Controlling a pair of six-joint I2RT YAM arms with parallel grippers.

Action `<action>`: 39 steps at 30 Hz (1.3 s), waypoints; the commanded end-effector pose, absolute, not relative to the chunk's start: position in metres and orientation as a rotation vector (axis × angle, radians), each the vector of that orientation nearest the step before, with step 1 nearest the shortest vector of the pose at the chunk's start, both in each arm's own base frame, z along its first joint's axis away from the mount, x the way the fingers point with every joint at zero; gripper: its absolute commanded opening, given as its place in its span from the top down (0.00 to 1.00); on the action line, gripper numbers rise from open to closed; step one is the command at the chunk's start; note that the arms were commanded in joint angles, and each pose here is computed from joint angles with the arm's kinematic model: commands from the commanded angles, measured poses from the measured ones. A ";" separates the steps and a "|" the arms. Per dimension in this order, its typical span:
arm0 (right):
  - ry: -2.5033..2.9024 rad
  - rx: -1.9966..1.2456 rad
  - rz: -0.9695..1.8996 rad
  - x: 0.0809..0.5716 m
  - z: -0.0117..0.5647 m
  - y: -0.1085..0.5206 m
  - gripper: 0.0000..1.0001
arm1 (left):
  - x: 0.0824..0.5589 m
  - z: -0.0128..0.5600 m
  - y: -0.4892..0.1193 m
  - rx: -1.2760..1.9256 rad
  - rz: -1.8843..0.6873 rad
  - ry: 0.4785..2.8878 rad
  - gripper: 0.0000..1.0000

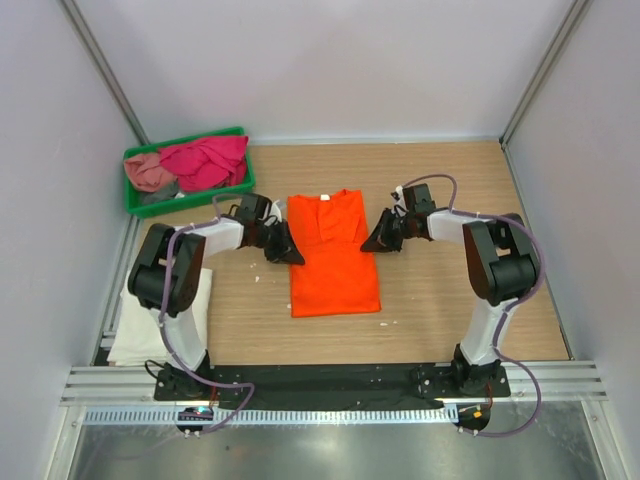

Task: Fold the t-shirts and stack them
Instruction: Fold the tshirt

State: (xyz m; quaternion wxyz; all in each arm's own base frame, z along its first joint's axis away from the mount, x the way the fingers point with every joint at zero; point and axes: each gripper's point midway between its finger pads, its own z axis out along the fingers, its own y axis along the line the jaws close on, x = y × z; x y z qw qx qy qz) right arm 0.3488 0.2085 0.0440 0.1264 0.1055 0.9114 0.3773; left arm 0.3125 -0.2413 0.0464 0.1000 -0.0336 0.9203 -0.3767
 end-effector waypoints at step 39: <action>2.846 -0.234 1.590 0.181 0.042 0.294 0.99 | 0.202 0.041 -0.281 -0.058 -1.413 2.716 1.00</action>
